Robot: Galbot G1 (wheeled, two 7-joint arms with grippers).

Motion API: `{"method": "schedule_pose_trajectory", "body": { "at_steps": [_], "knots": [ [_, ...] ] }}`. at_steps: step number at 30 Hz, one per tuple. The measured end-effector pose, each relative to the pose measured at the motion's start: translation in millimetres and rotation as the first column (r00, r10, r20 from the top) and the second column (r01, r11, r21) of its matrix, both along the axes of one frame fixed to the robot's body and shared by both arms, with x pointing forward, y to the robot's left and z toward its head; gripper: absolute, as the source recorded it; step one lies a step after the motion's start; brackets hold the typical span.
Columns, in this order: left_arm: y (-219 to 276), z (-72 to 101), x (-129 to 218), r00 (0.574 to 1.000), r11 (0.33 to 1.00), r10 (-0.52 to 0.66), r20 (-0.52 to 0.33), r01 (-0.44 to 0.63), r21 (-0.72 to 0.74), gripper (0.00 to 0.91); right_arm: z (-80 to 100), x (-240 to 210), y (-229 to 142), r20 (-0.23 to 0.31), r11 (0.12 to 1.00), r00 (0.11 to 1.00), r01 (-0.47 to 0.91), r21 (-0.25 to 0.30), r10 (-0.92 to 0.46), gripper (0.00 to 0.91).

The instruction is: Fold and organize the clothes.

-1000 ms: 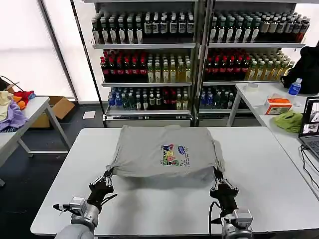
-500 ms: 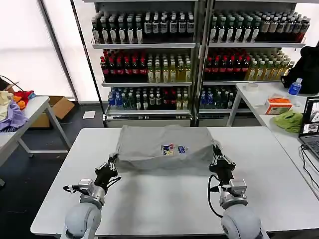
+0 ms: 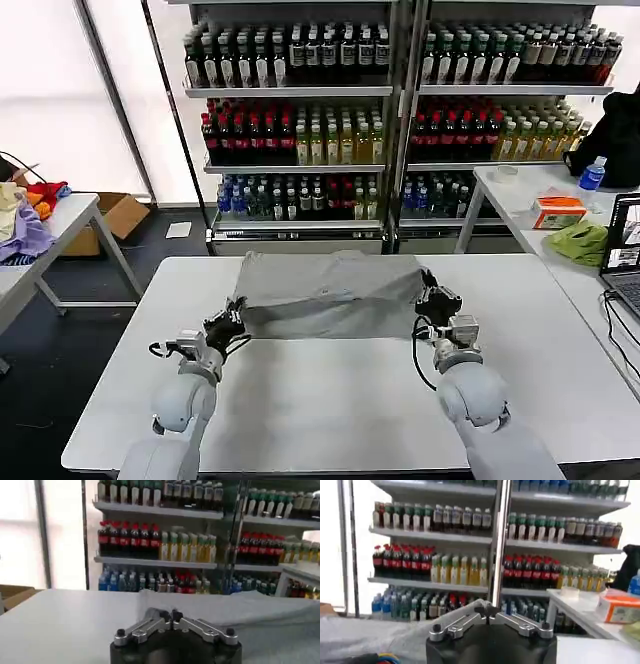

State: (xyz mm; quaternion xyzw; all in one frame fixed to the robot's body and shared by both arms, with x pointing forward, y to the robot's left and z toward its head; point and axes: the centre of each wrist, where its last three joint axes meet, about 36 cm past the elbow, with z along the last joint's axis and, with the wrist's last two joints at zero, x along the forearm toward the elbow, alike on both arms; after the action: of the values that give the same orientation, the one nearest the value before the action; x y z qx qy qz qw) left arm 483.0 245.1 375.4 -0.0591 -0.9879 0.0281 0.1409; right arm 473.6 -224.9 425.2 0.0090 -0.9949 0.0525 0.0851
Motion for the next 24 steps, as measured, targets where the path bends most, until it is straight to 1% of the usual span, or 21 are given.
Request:
{"method": "schedule_pose_trajectory", "body": {
  "at_steps": [7, 8, 9, 10, 11, 16, 24],
  "knots": [
    [-1, -5.4, 13, 1.0, 0.999, -0.021, -0.017, 0.022, 0.032, 0.01, -10.1, 15, 4, -0.033, 0.999, 0.999, 0.025, 0.021, -0.025, 0.0],
    [-1, -6.0, 15, 1.0, 0.999, -0.021, -0.019, 0.021, 0.036, 0.333, -11.1, 18, 5, -0.04, 0.999, 0.999, 0.03, 0.025, -0.029, 0.0],
    [-1, -6.4, 16, 1.0, 0.999, -0.02, -0.02, 0.021, 0.039, 0.907, -11.2, 19, 6, -0.045, 0.999, 0.999, 0.031, 0.029, -0.03, 0.0],
    [-1, -6.4, 18, 1.0, 0.999, -0.019, -0.02, 0.02, 0.042, 0.907, -11.1, 21, 8, -0.049, 0.999, 0.998, 0.032, 0.033, -0.03, 0.181],
    [-1, -5.7, 20, 1.0, 0.999, -0.018, -0.019, 0.019, 0.044, 0.907, -10.7, 23, 10, -0.055, 0.999, 0.998, 0.034, 0.038, -0.032, 0.907],
    [0, -4.9, 23, 1.0, 0.998, -0.018, -0.025, 0.019, 0.058, 0.907, -8.9, 32, 19, -0.089, 0.997, 0.995, 0.046, 0.068, -0.04, 0.907],
    [-1, 0.9, 19, 0.999, 0.999, 0.001, -0.034, 0.001, 0.054, 0.907, 6.8, 43, 35, -0.093, 0.972, 0.989, 0.134, 0.195, -0.117, 0.907]
  ]
}}
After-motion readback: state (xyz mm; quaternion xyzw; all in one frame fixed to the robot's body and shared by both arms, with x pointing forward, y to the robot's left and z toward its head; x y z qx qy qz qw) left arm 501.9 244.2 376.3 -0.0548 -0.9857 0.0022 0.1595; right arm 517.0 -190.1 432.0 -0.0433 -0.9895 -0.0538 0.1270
